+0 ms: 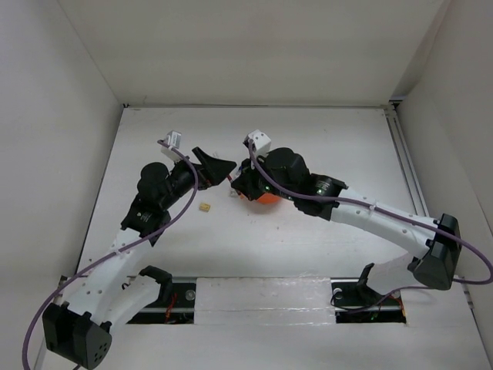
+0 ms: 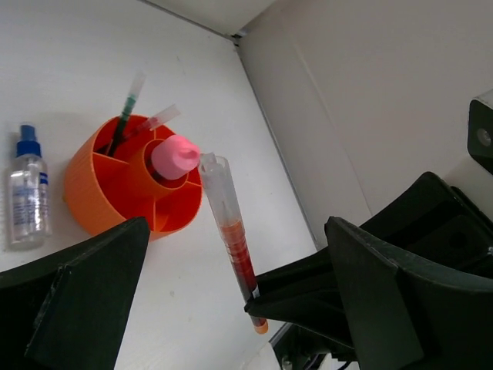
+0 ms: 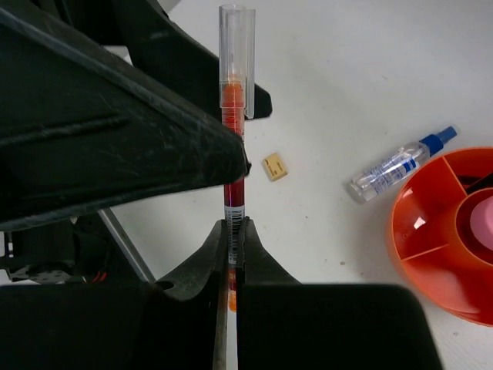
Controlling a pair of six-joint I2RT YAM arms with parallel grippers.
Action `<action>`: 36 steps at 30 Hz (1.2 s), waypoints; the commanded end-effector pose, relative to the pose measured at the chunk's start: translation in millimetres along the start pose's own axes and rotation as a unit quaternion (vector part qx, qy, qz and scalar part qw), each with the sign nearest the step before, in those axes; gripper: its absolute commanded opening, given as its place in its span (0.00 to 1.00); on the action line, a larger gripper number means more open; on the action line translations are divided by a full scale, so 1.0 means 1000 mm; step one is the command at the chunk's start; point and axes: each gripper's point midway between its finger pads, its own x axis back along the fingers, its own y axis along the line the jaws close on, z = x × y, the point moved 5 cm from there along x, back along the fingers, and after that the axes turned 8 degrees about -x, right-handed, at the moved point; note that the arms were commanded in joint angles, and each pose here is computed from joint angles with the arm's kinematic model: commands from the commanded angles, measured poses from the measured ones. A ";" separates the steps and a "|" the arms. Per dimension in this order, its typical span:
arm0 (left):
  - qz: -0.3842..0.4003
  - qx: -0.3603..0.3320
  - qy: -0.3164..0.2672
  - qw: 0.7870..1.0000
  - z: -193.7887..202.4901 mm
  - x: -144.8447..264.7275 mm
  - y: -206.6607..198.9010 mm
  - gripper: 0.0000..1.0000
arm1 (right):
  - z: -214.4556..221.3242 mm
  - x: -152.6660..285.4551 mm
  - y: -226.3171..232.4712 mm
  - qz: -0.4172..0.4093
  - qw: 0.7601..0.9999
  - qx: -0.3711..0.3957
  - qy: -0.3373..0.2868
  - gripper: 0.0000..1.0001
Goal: Sort the stationery into containers
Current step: Place the pen in the storage box.
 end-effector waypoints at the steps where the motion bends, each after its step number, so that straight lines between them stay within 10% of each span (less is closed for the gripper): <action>1: 0.067 -0.010 -0.017 0.998 -0.006 0.001 -0.018 0.94 | -0.012 0.002 0.006 -0.022 0.999 -0.008 -0.033 0.00; 14: 0.088 -0.009 -0.006 0.996 -0.001 -0.010 -0.016 0.01 | -0.015 0.005 0.009 -0.048 0.998 -0.008 -0.048 0.00; 17: 0.087 -0.023 0.002 0.996 0.001 -0.019 -0.011 0.00 | -0.015 0.010 0.009 -0.051 0.997 -0.004 -0.054 0.06; 18: 0.087 -0.029 -0.007 0.996 -0.003 -0.022 -0.012 0.00 | -0.019 0.013 0.008 -0.054 0.997 0.000 -0.060 0.21; 19: 0.078 -0.036 -0.015 0.996 -0.006 -0.025 -0.009 0.00 | -0.021 0.018 0.004 -0.051 0.997 -0.001 -0.065 0.69; 22: 0.004 -0.073 -0.066 0.995 -0.024 -0.036 0.010 0.00 | -0.017 0.026 -0.014 -0.019 0.997 -0.002 -0.072 1.00; 36: 0.070 -0.273 -0.121 0.952 -0.041 -0.139 0.017 0.00 | 0.003 0.113 -0.053 0.043 0.994 0.001 -0.101 1.00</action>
